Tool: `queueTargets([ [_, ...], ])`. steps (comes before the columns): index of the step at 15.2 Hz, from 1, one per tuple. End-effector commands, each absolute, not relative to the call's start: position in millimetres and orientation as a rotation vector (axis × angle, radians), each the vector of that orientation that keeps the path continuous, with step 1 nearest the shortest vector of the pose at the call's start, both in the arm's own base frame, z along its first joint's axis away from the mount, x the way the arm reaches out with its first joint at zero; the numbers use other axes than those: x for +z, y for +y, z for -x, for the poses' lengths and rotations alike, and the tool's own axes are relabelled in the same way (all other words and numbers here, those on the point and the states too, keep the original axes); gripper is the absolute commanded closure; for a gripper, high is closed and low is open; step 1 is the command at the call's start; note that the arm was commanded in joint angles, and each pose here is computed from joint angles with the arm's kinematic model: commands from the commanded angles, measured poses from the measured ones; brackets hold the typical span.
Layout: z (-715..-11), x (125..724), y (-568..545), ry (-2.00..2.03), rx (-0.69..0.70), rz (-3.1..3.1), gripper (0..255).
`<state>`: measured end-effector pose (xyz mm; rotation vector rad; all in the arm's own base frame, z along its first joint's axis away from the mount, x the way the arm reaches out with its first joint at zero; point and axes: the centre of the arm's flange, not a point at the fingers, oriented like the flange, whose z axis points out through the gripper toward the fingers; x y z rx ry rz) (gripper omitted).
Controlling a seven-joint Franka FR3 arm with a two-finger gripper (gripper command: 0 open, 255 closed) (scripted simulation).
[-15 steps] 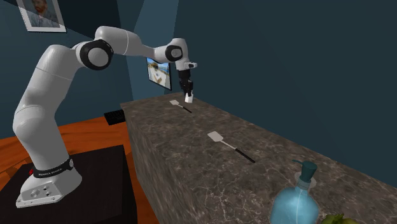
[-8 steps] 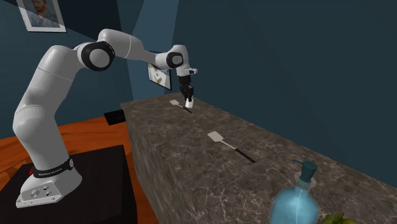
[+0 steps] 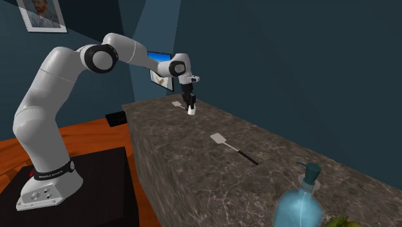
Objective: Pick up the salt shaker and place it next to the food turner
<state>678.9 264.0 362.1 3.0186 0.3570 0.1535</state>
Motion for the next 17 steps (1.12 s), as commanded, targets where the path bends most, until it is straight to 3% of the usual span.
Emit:
queueTargets([
  [1,-679.4,349.5,263.3,0.357,0.154,-3.019,255],
  [9,-679.4,349.5,263.3,0.357,0.154,-3.019,255],
  [10,-679.4,349.5,263.4,0.357,0.154,-3.019,0],
  [15,-679.4,349.5,263.4,0.357,0.154,-3.019,0],
  [17,-676.5,375.7,265.6,0.357,0.154,-3.019,0],
])
